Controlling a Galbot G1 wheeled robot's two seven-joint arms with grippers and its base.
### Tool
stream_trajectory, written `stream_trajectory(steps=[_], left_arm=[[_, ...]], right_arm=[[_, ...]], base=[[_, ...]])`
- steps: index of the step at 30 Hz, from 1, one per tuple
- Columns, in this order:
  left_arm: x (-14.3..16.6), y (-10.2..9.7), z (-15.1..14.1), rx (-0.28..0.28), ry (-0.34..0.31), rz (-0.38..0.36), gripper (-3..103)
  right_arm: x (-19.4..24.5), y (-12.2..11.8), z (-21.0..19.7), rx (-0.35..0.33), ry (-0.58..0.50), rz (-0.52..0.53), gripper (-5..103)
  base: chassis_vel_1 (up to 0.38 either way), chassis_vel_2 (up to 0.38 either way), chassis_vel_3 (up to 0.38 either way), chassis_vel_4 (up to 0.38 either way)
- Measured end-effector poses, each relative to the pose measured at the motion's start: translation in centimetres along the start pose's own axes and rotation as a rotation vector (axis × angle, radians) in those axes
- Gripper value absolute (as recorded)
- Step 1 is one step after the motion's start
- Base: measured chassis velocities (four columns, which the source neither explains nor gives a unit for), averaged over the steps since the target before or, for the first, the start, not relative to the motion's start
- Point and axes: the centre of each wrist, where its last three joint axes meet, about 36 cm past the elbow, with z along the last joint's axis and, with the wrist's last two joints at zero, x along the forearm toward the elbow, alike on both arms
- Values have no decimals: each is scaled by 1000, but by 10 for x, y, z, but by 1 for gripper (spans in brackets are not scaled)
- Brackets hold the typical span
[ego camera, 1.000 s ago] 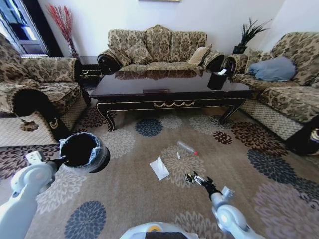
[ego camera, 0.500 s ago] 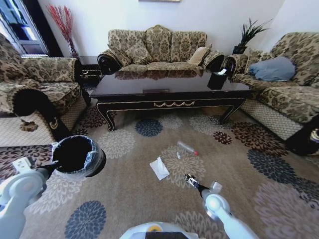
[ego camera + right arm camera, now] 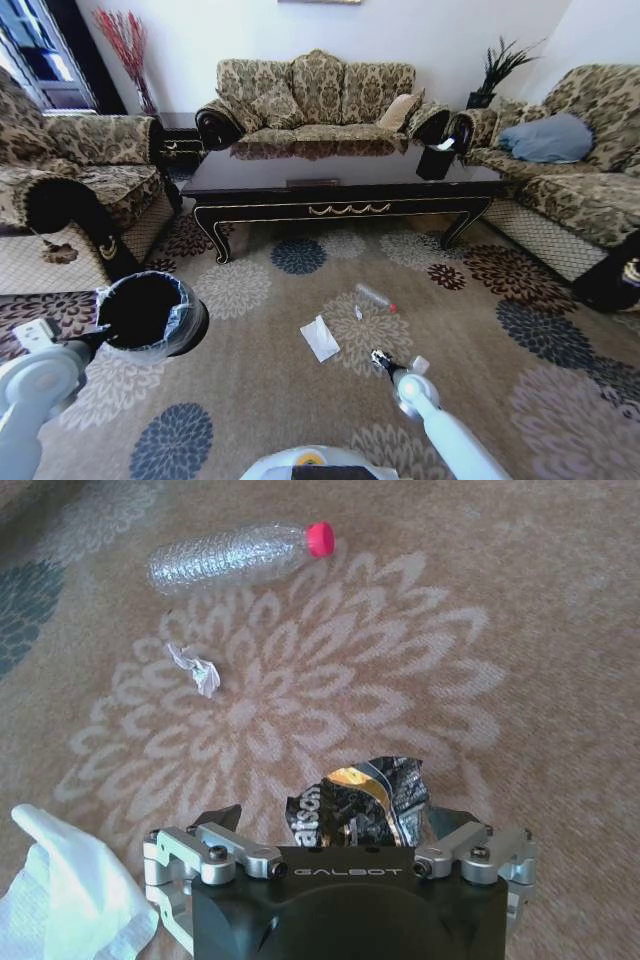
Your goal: Move to the front of the table and pick up the trash from the floor, then place it into the trash bin.
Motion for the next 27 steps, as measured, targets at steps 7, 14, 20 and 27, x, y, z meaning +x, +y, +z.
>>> stream_trajectory(steps=[7, 14, 20, 27], left_arm=[[0, -1, -1, -1, -1, -2, 0], [-6, -4, 1, -1, 13, 2, 0], [-9, -5, 2, 1, 17, 1, 0], [-9, -6, 4, 5, 21, 2, 0]], right_arm=[[-11, -3, 3, 18, -10, 6, 100], [-27, -3, 11, 61, -24, 28, 84], [-31, -9, 16, 86, -24, 52, 62], [-30, -12, 20, 107, -36, 56, 41]], base=[[0, 0, 0, 0], [0, 0, 0, 0], [0, 0, 0, 0], [0, 0, 0, 0]])
